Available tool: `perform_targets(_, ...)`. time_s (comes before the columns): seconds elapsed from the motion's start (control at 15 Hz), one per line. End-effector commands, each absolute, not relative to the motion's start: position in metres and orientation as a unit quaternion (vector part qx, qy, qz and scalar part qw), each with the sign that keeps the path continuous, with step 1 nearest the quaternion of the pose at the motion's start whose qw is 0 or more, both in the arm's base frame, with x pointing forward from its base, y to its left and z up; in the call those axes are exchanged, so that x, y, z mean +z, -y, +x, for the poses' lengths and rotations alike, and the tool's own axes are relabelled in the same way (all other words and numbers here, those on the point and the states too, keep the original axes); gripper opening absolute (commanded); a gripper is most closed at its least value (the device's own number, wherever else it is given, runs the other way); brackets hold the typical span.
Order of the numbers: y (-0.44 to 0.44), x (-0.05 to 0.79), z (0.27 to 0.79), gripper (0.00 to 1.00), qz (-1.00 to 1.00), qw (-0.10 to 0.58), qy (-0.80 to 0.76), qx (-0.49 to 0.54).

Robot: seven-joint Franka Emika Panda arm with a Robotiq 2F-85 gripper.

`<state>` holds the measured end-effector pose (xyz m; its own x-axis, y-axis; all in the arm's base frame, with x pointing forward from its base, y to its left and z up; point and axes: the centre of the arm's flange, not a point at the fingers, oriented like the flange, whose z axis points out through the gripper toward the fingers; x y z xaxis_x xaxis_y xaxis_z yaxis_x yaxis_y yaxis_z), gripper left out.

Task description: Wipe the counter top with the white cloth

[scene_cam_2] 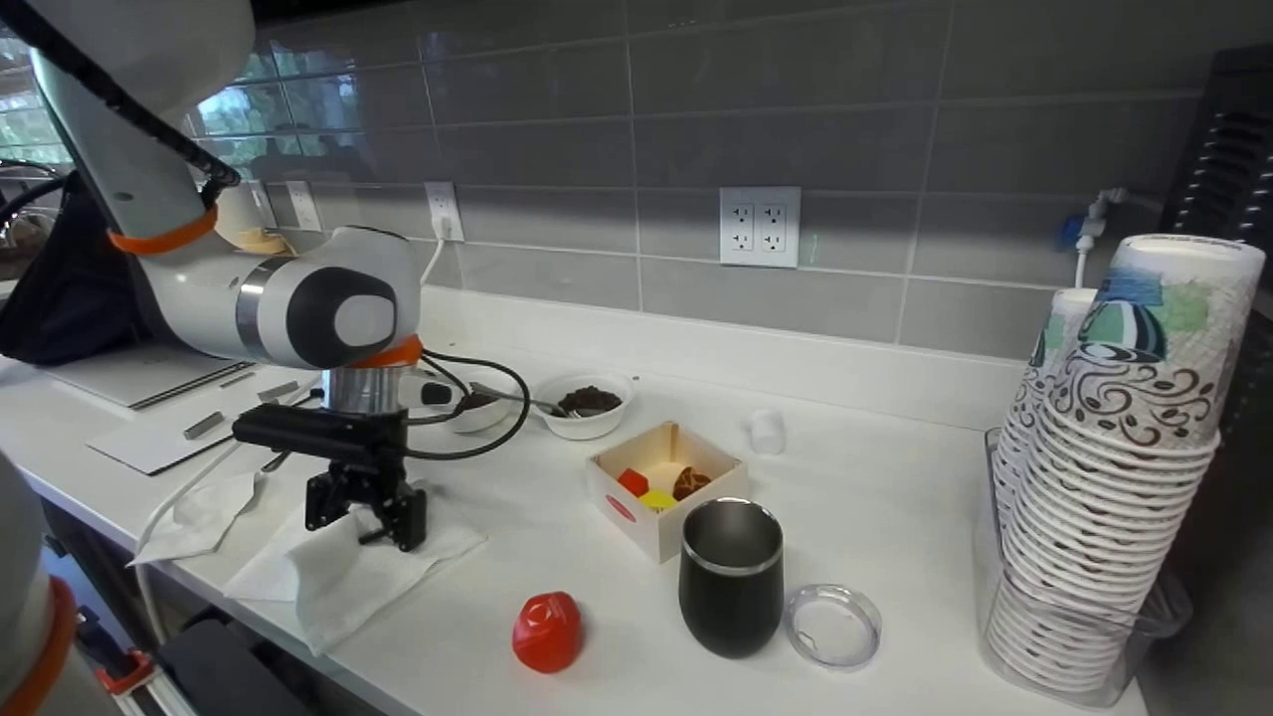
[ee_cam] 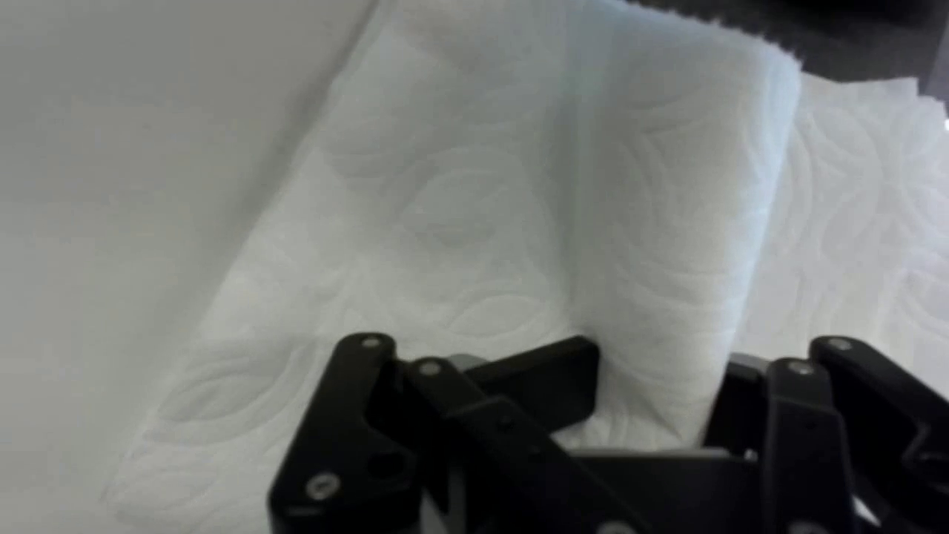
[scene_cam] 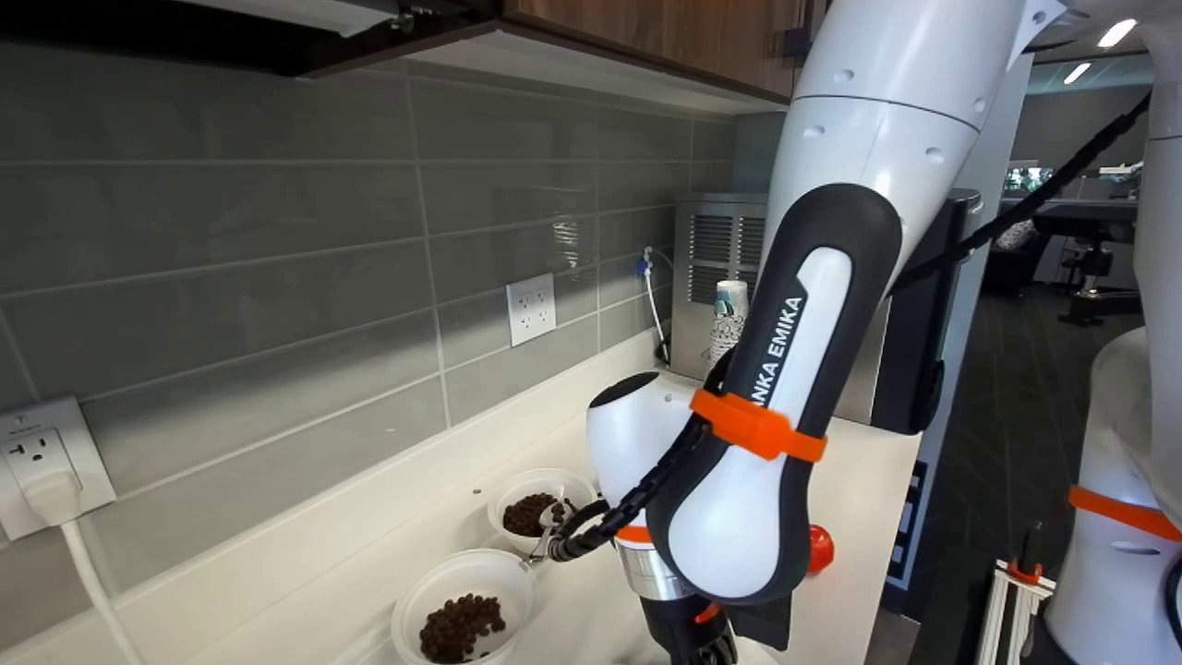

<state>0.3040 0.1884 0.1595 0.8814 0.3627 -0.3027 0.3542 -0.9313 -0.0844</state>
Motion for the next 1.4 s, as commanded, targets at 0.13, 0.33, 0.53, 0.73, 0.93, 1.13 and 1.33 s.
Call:
perform_targets(0.13,-0.126,0.187,0.276,0.0,-0.977,-0.078,0.167,0.108)
perform_targets(0.33,-0.134,0.181,0.281,0.0,-0.983,-0.047,0.16,0.078)
perform_targets(0.53,-0.158,0.179,0.274,0.0,-0.98,0.016,0.172,0.098)
perform_targets(0.73,-0.172,0.179,0.258,0.0,-0.971,0.041,0.191,0.14)
perform_targets(0.93,-0.17,0.182,0.242,0.0,-0.957,0.018,0.222,0.188)
perform_targets(1.13,-0.154,0.184,0.235,0.0,-0.947,-0.033,0.229,0.223)
perform_targets(1.33,-0.144,0.176,0.245,0.0,-0.948,-0.056,0.23,0.212)
